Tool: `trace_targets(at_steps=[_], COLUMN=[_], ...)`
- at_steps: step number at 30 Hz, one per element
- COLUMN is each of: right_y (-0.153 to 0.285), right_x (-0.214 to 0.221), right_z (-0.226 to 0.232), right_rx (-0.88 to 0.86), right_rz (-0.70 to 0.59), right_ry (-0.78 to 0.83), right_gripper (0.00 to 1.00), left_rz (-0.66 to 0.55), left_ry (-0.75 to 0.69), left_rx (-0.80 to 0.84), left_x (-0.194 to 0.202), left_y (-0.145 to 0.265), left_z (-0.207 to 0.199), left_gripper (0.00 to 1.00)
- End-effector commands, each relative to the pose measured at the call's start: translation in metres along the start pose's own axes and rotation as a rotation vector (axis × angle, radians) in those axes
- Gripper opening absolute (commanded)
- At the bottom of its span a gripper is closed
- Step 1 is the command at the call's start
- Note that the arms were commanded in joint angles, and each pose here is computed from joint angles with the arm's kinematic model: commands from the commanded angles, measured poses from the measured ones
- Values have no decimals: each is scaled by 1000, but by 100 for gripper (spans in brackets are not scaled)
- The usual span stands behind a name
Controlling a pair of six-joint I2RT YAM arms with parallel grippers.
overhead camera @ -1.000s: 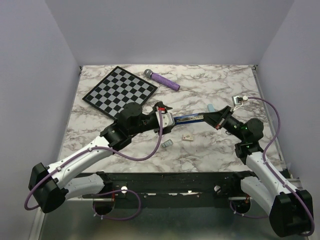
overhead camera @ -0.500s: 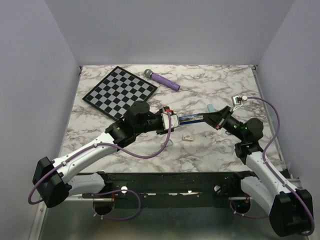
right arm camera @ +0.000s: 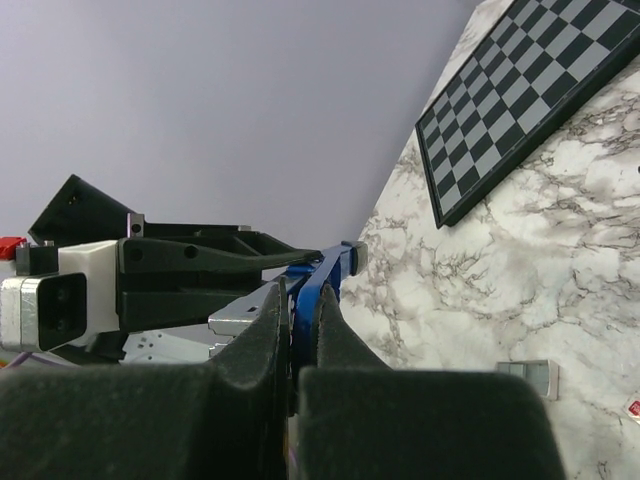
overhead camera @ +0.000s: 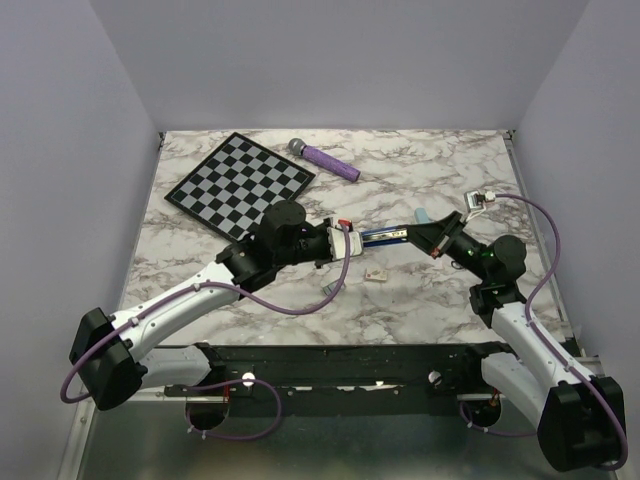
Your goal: Load the staples into the stapler
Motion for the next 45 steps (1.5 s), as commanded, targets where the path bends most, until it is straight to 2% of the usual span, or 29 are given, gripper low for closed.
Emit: trace_targets(at_steps=[1, 2, 3, 5, 6, 9, 12, 19, 23, 27, 33, 42, 43, 45], right_y=[0, 0, -1, -1, -1, -1, 1, 11, 13, 14, 16, 15, 15, 13], right_x=[-4, -3, -3, -2, -1, 2, 5, 13, 14, 11, 11, 17, 18, 17], right_z=[4, 2, 0, -5, -7, -16, -25, -49, -53, -55, -61, -69, -72, -74], right_rx=[-10, 1, 15, 45, 63, 121, 183, 336, 358, 382, 412, 389, 388, 386], right_rz=[-38, -36, -38, -30, -34, -31, -28, -34, -21, 15, 113, 205, 220, 232], right_ry=[10, 7, 2, 3, 3, 8, 11, 27, 76, 161, 276, 326, 328, 337], right_gripper=[12, 19, 31, 42, 52, 66, 75, 81, 81, 81, 81, 81, 81, 81], left_rz=[16, 32, 40, 76, 88, 139, 195, 350, 441, 559, 674, 745, 741, 747], left_ry=[-24, -22, -28, -27, -30, -16, 5, 44, 32, 10, 27, 82, 86, 83], left_rx=[-19, -22, -29, -38, -45, -50, -62, -96, -95, -39, 50, 156, 168, 180], left_x=[-2, 1, 2, 9, 12, 23, 37, 68, 87, 109, 132, 163, 164, 167], left_y=[5, 7, 8, 11, 12, 14, 17, 23, 21, 5, -25, -53, -54, -57], left_z=[1, 1, 2, 2, 5, 9, 17, 42, 53, 62, 78, 78, 75, 68], left_gripper=[0, 0, 0, 0, 0, 0, 0, 0, 0, 0, 0, 0, 3, 14])
Point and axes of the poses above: each gripper's point midway between its finger pads, its own y axis back along the fingers, its own z axis along the line the jaws close on, x = y × z, the point moved 9 cm from there along y, back along the fingers, and after that the axes turned 12 degrees about y, right-handed, at the moved point
